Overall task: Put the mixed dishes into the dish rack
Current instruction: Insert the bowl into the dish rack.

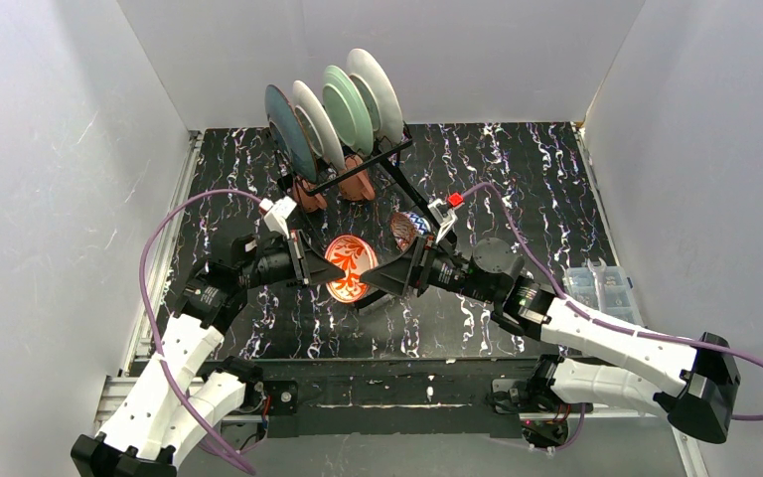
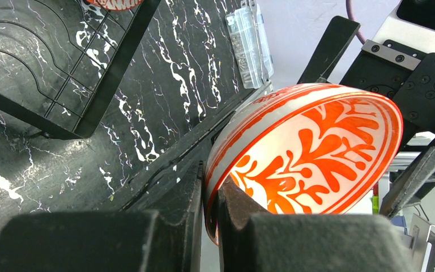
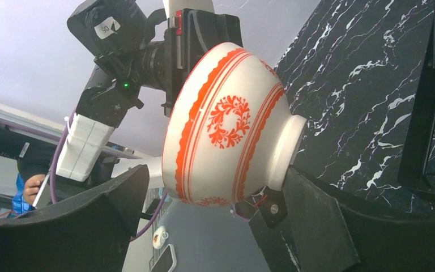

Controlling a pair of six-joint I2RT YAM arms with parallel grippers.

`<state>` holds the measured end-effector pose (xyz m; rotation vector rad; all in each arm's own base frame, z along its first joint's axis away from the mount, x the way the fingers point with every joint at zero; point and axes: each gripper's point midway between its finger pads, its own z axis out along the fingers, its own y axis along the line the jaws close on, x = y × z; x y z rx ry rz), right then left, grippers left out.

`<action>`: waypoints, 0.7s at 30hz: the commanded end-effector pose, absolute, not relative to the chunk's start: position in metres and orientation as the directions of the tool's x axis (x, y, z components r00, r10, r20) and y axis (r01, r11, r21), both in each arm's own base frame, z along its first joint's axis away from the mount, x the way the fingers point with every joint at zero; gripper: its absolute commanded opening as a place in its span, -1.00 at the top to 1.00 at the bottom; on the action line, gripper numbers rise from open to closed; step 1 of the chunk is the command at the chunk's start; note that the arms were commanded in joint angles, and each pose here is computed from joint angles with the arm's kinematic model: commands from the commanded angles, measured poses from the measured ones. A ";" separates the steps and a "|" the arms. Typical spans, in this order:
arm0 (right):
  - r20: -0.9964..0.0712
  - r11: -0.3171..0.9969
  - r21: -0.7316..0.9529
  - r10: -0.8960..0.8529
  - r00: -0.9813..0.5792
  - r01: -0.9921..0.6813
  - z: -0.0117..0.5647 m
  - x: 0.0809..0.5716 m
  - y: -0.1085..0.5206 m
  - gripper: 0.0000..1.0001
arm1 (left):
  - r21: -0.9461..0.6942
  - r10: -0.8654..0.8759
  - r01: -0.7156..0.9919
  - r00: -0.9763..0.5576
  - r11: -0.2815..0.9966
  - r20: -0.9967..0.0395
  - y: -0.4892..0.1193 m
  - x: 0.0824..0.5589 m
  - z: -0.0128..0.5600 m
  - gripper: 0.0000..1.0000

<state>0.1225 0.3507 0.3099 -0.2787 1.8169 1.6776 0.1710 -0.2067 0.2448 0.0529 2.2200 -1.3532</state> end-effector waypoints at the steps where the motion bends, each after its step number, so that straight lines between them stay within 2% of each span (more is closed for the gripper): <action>1: -0.594 0.036 0.777 0.372 -0.713 -0.629 0.374 0.120 0.347 -0.85 | -0.791 -0.238 0.322 -0.835 0.520 -0.497 -0.202 0.174 0.251 1.00; 7: -0.569 0.012 0.789 0.390 -0.724 -0.614 0.374 0.120 0.347 -0.73 | -0.807 -0.242 0.318 -0.843 0.497 -0.481 -0.205 0.173 0.252 1.00; 17: -0.559 -0.014 0.789 0.398 -0.727 -0.615 0.376 0.116 0.346 -0.72 | -0.824 -0.245 0.313 -0.852 0.472 -0.463 -0.209 0.173 0.254 1.00; 21: -0.558 -0.012 0.789 0.404 -0.725 -0.614 0.376 0.117 0.345 -0.55 | -0.830 -0.244 0.310 -0.856 0.463 -0.456 -0.210 0.172 0.256 1.00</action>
